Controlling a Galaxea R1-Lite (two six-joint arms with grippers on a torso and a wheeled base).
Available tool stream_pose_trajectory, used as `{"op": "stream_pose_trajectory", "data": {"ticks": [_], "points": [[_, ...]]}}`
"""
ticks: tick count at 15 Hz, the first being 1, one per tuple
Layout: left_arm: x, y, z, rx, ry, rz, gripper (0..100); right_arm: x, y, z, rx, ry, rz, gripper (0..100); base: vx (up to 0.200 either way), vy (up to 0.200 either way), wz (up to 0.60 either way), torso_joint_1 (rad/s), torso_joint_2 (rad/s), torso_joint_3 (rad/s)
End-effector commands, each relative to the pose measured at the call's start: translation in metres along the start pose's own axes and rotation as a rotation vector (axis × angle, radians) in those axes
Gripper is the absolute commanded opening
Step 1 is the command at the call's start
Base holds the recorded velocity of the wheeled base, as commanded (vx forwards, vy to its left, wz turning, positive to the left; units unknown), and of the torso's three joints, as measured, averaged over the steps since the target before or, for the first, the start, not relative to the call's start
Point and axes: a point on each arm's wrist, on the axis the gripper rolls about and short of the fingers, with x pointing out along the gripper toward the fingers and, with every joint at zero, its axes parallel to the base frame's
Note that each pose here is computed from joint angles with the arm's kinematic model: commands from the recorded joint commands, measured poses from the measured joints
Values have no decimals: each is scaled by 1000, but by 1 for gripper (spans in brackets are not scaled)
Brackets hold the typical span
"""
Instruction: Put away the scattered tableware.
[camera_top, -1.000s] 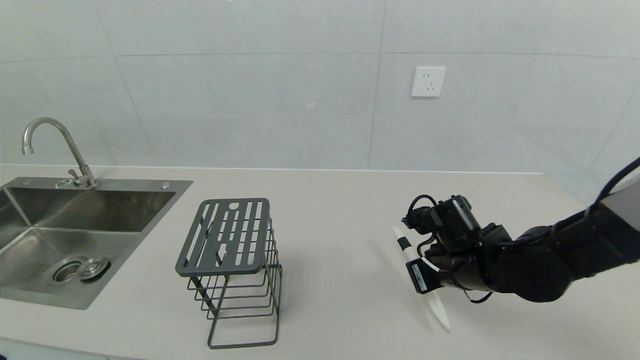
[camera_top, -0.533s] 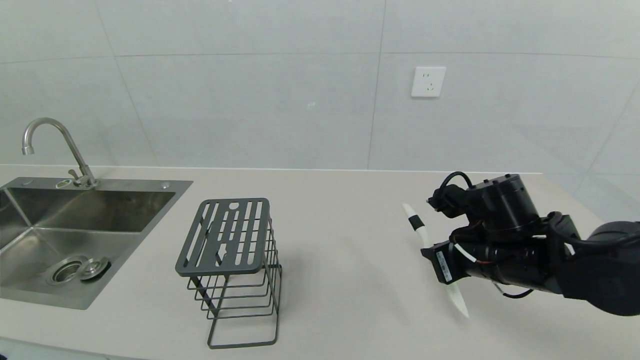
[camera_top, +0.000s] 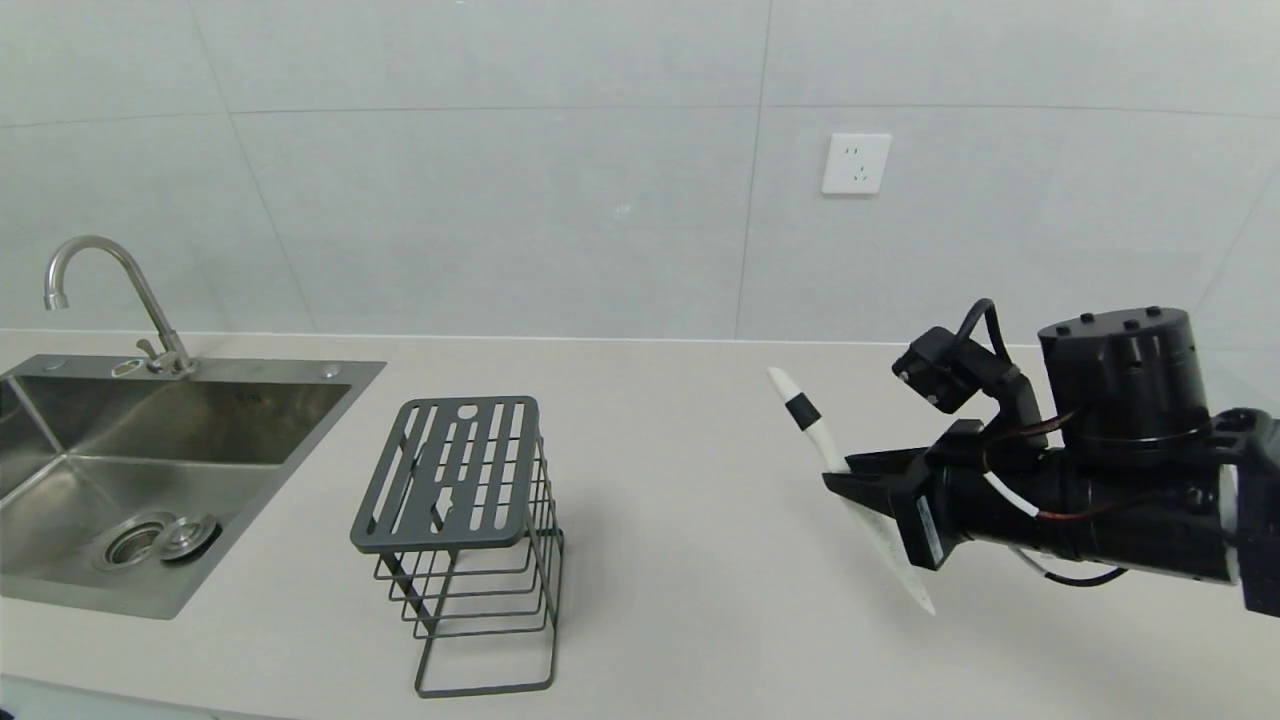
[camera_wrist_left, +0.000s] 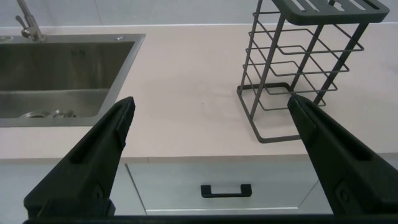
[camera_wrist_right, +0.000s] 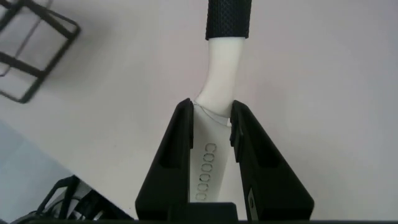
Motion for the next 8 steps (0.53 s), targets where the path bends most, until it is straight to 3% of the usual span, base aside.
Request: {"op": "stream_pose_trajectory", "data": {"ticks": [1, 3, 4, 5, 6, 7, 8], "points": [[0, 0, 0, 12, -1, -12, 100, -4, 2, -1, -51, -21, 52, 0, 0, 0, 0, 0, 0, 0], [0, -1, 1, 36, -11, -29, 100, -5, 3, -1, -86, -27, 99, 0, 0, 0, 0, 0, 0, 0], [-2, 0, 16, 36, -139, -27, 100, -6, 4, -1, -108, -33, 112, 0, 0, 0, 0, 0, 0, 0], [-14, -1, 53, 51, -405, -32, 100, -8, 4, -1, -119, -41, 125, 0, 0, 0, 0, 0, 0, 0], [-23, -2, 80, 74, -500, -100, 100, -9, 4, 0, -123, -43, 126, 0, 0, 0, 0, 0, 0, 0], [-28, -4, 92, 92, -511, -193, 100, -10, 5, -1, -143, -50, 148, 0, 0, 0, 0, 0, 0, 0], [-27, -6, 93, 85, -472, -285, 100, -11, 6, 0, -169, -63, 186, 0, 0, 0, 0, 0, 0, 0]]}}
